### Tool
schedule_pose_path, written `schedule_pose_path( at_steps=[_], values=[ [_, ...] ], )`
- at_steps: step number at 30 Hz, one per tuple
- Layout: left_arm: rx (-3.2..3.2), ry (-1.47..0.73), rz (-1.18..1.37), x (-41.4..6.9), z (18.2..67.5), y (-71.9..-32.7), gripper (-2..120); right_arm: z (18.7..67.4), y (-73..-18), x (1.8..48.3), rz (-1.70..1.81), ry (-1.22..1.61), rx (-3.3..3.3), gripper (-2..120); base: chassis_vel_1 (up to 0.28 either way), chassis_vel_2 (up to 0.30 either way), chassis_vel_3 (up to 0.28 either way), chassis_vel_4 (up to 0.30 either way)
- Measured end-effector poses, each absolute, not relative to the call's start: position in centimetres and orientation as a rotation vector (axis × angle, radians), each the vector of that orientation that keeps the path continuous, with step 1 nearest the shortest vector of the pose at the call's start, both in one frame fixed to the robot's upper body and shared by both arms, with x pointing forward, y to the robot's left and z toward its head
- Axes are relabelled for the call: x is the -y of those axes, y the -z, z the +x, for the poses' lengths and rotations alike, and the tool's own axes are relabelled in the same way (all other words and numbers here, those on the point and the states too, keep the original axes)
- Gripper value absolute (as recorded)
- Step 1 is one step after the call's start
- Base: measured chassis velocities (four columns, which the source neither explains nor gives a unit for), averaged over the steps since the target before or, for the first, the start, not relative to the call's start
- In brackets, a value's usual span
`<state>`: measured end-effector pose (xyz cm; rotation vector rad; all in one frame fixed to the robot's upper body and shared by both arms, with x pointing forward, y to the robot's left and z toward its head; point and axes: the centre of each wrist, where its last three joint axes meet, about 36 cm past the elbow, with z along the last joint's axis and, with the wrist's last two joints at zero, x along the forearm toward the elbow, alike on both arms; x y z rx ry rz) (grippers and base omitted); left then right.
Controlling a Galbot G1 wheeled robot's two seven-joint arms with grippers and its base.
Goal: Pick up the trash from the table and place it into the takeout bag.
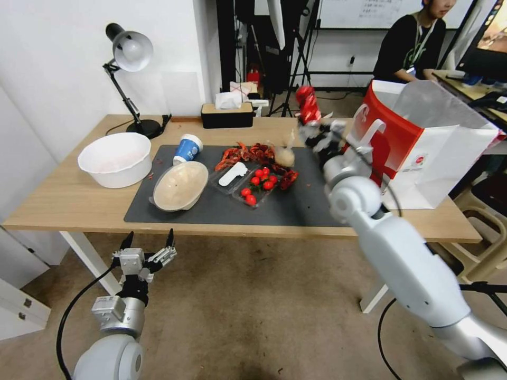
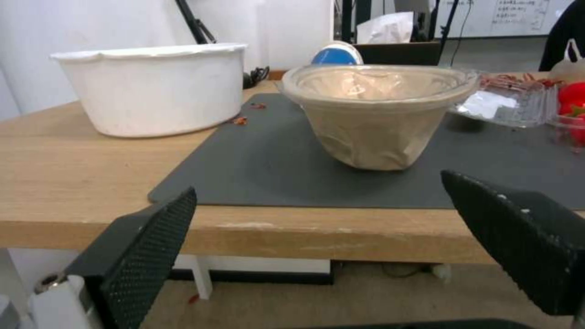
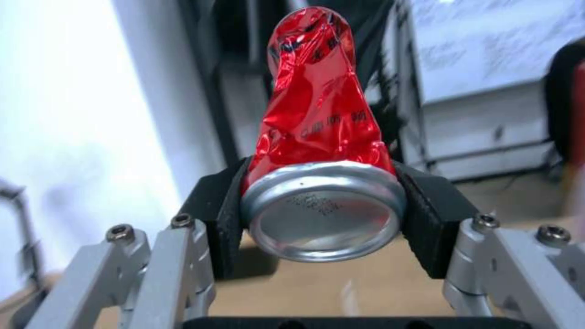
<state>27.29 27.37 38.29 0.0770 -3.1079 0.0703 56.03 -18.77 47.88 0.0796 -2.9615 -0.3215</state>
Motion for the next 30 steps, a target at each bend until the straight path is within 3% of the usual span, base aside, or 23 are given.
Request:
schedule_pose_path(
  at_steps=[8,13,15,18,21,26,30],
  values=[
    [3.101,-0.066,0.072,-27.0,27.3,-38.0,100,53.8,-54.2,21.2,0.309,0.414,3.229,51,0.0,0.0,0.0,0.0],
    [3.099,-0.062,0.069,-26.9,27.3,-38.0,100,53.6,-59.7,26.1,0.064,0.324,3.342,51,0.0,0.0,0.0,0.0],
    [3.096,-0.06,0.069,-26.8,27.2,-37.9,100,53.2,-62.8,29.0,-0.249,0.206,3.306,51,0.0,0.0,0.0,0.0],
    [3.096,-0.06,0.068,-26.7,27.2,-37.9,100,53.0,-64.0,30.2,-0.405,0.152,3.249,51,0.0,0.0,0.0,0.0],
    [3.094,-0.063,0.066,-26.5,27.1,-37.8,100,53.0,-65.0,31.4,-0.582,0.104,3.137,63,0.0,0.0,0.0,0.0],
    [3.096,-0.056,0.069,-26.6,26.9,-37.9,100,53.0,-65.1,31.4,-0.593,0.105,3.108,76,0.0,0.0,0.0,0.0],
    [3.099,-0.054,0.071,-26.6,26.8,-38.0,100,52.8,-65.7,31.4,-0.493,0.251,3.207,96,0.0,0.0,0.0,0.0]
  ],
)
